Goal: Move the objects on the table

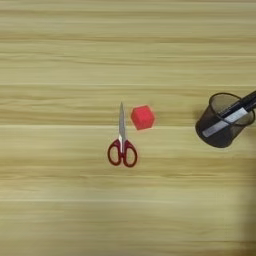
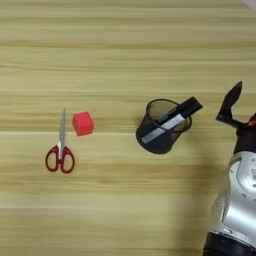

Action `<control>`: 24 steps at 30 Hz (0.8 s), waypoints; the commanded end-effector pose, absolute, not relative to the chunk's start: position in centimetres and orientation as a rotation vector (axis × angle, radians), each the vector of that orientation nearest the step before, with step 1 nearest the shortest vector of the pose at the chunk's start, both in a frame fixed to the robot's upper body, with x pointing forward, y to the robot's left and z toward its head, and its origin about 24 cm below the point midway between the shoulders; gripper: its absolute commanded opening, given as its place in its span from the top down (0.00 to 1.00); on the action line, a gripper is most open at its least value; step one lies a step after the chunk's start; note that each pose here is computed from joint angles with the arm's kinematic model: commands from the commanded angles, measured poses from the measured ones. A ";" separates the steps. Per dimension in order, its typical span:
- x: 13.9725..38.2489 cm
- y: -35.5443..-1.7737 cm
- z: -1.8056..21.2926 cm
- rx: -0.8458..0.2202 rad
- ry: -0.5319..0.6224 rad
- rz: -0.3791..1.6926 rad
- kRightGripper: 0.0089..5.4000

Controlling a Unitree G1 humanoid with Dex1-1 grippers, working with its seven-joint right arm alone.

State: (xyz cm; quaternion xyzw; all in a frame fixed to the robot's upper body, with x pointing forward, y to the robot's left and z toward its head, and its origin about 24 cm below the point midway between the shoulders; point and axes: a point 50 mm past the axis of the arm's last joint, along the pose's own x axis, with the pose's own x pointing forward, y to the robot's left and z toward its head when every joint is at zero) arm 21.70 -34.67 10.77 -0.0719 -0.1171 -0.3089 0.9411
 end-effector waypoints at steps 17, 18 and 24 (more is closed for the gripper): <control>23.8 -38.8 8.3 -0.120 0.015 -0.526 0.00; 23.9 -38.8 8.2 -0.119 0.014 -0.513 0.00; 24.4 -39.0 7.3 -0.125 0.028 -0.433 0.00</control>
